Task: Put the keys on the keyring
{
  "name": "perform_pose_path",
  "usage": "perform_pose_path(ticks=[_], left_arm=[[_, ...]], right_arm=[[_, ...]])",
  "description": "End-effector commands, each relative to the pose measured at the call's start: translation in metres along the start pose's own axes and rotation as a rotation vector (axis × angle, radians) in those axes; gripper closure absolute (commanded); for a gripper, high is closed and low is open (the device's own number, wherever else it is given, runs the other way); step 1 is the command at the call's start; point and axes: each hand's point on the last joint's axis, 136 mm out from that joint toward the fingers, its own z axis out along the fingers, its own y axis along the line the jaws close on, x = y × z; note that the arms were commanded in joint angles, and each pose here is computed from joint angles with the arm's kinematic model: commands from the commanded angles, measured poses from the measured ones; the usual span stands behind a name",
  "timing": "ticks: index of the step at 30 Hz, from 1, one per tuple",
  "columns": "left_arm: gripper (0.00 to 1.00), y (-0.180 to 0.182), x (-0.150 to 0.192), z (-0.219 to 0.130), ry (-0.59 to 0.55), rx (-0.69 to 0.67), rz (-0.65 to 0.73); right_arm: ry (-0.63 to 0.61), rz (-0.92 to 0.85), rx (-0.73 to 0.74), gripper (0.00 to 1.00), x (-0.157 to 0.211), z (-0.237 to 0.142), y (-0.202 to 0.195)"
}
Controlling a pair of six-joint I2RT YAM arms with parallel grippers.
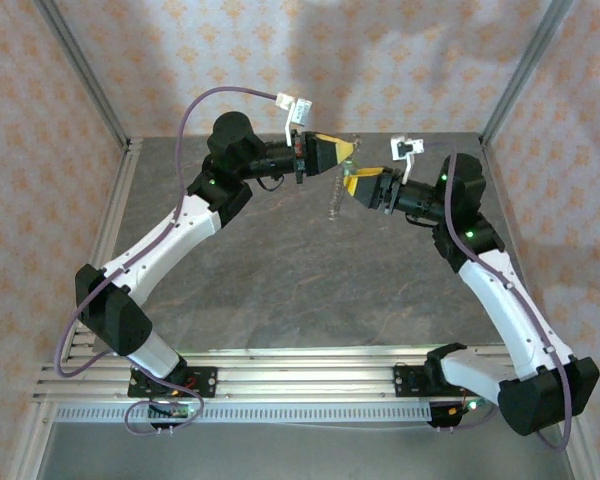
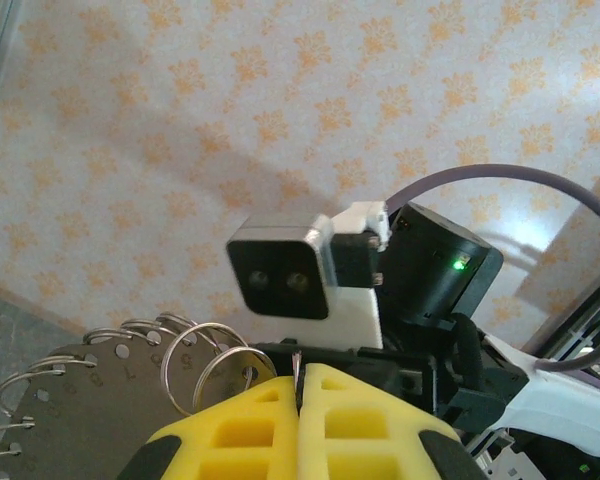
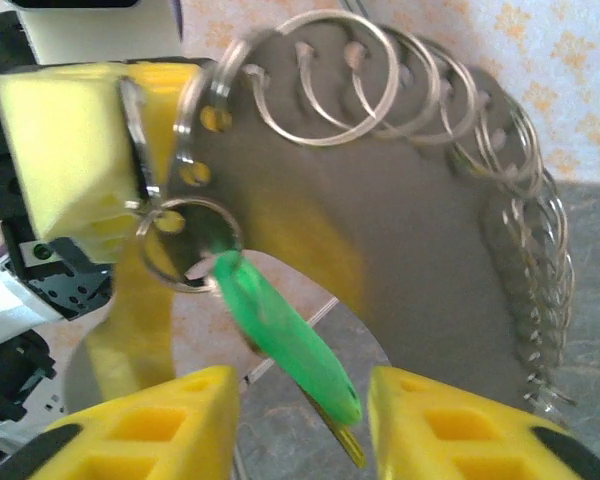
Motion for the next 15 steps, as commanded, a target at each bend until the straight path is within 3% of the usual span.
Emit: perform_pose_path(ticks=[1, 7, 15], left_arm=[[1.0, -0.02, -0.012, 0.003, -0.01, 0.06, 0.049], [1.0, -0.018, -0.01, 0.004, -0.007, 0.06, 0.046], [1.0, -0.013, -0.007, -0.001, -0.006, 0.019, 0.066]], right_arm=[[-0.043, -0.095, -0.05, 0.72, -0.019, -0.001, 0.019], [-0.047, -0.107, -0.032, 0.99, -0.02, -0.003, 0.02], [-0.054, -0.095, 0.174, 1.0, -0.017, -0.022, -0.003]])
